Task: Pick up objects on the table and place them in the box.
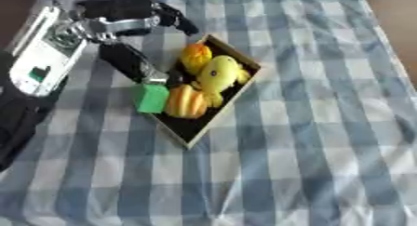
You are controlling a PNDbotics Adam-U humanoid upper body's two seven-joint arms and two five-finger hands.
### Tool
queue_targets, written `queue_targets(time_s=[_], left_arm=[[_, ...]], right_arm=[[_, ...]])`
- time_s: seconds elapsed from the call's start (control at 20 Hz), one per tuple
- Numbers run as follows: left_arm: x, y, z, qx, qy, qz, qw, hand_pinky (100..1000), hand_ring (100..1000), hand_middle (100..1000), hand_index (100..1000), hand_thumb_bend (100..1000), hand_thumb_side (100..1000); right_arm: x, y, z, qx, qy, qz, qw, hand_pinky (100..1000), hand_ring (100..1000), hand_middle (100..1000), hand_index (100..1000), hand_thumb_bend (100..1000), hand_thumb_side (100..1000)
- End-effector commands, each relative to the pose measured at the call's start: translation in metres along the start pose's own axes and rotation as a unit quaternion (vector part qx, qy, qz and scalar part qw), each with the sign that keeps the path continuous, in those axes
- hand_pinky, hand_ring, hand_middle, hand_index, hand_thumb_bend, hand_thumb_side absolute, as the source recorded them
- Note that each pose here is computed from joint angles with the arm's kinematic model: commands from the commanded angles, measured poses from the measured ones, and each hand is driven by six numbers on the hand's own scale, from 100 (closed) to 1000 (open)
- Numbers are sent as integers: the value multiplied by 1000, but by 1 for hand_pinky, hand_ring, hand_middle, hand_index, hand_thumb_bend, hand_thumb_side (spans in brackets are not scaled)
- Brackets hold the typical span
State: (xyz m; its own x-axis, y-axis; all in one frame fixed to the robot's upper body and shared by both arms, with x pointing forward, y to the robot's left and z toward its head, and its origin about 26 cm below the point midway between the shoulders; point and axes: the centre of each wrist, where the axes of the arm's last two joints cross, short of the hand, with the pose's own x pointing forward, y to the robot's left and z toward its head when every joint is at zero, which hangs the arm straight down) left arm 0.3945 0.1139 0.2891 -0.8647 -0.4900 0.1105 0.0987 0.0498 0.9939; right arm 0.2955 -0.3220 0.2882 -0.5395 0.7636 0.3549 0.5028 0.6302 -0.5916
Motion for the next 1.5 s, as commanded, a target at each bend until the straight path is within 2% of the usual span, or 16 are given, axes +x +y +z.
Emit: queue_targets(time_s=[0.05,0.15,0.3,0.4,0.6,0.9,1.25,1.5], left_arm=[[7,37,35,134,5,21,991,795,830,725,844,100,453],[6,47,60,223,12,49,973,774,808,693,823,100,422],[2,52,97,328,25,76,941,761,795,675,814,100,421],[0,51,123,391,32,82,916,756,790,669,809,100,406],[-2,42,163,475,54,92,873,744,776,650,796,100,389],[-6,14,206,551,105,100,822,729,762,630,786,100,401],[-17,-19,236,613,150,113,768,718,753,621,781,100,440],[-21,-41,248,635,163,129,744,714,751,616,779,100,464]], right_arm=[[4,-10,-3,-13,-13,8,1000,885,956,739,838,100,600],[3,-11,-3,-15,-15,11,1000,885,955,739,838,100,597],[2,-13,-1,-22,-18,15,999,886,953,739,837,100,591],[0,-13,1,-26,-19,18,999,887,951,740,838,100,587],[-4,-14,5,-37,-22,23,999,891,947,738,836,100,558],[-10,-14,13,-53,-24,24,998,891,940,733,832,100,530],[-16,-11,22,-96,-22,3,995,885,918,678,817,100,552],[-20,-7,29,-116,-22,-14,993,880,910,657,812,100,556]])
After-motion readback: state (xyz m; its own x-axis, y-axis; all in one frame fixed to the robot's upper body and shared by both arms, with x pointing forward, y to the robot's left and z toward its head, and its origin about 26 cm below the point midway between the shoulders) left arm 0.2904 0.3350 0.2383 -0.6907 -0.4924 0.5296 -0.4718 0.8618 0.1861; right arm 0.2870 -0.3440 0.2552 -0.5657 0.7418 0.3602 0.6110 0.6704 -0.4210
